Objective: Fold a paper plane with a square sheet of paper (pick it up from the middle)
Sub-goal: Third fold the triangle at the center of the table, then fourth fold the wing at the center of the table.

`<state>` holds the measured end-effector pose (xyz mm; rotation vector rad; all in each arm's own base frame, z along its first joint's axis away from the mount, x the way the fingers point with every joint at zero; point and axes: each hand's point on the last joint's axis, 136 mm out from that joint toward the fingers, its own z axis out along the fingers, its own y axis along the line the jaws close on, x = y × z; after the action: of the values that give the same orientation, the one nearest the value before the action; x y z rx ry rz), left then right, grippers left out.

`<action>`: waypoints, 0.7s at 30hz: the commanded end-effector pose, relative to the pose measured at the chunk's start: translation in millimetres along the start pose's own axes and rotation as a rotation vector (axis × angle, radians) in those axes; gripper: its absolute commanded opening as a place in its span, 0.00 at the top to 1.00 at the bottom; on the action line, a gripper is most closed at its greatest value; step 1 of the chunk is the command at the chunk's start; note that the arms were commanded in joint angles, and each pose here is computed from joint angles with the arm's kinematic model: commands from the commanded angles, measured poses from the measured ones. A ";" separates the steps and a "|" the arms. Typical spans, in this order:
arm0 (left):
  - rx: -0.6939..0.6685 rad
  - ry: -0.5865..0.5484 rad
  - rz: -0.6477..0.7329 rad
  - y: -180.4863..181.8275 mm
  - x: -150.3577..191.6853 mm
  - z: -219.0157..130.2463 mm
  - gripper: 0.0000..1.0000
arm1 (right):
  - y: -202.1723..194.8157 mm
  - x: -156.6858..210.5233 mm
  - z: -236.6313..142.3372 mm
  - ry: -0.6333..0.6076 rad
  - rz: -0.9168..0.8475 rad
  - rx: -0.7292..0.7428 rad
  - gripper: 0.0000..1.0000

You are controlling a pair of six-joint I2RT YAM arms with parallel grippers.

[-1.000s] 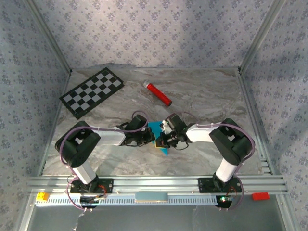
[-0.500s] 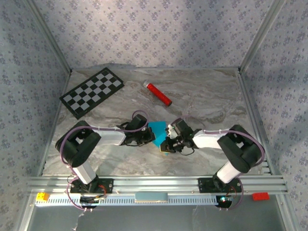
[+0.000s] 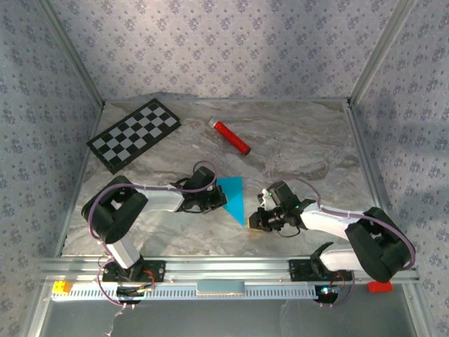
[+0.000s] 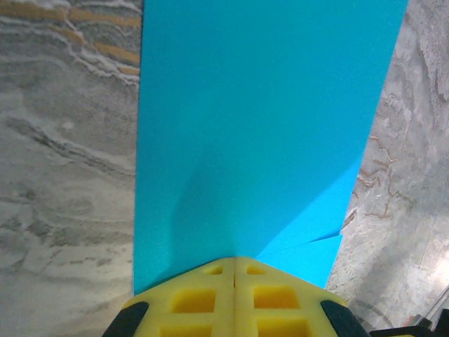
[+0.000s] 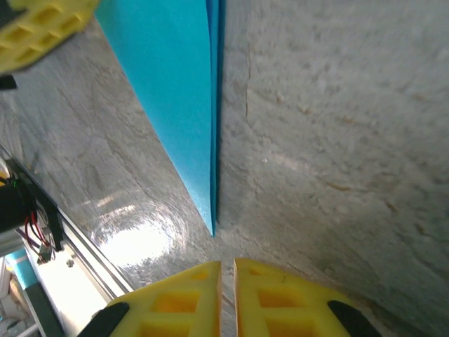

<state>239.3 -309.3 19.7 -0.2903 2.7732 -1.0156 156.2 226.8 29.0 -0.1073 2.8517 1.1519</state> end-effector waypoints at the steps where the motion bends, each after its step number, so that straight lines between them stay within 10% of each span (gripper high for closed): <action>1: -0.084 0.015 -0.048 24.1 16.6 1.6 1.00 | 9.1 -17.3 -11.6 -0.039 -0.045 0.034 0.85; 21: -0.071 -0.105 -0.014 0.4 3.6 -35.6 0.70 | 21.8 -68.2 10.4 -0.042 -0.043 0.080 0.71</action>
<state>221.4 -297.5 39.2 -0.3467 2.7358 -0.9163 219.0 246.4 37.9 -0.1041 2.8472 0.9827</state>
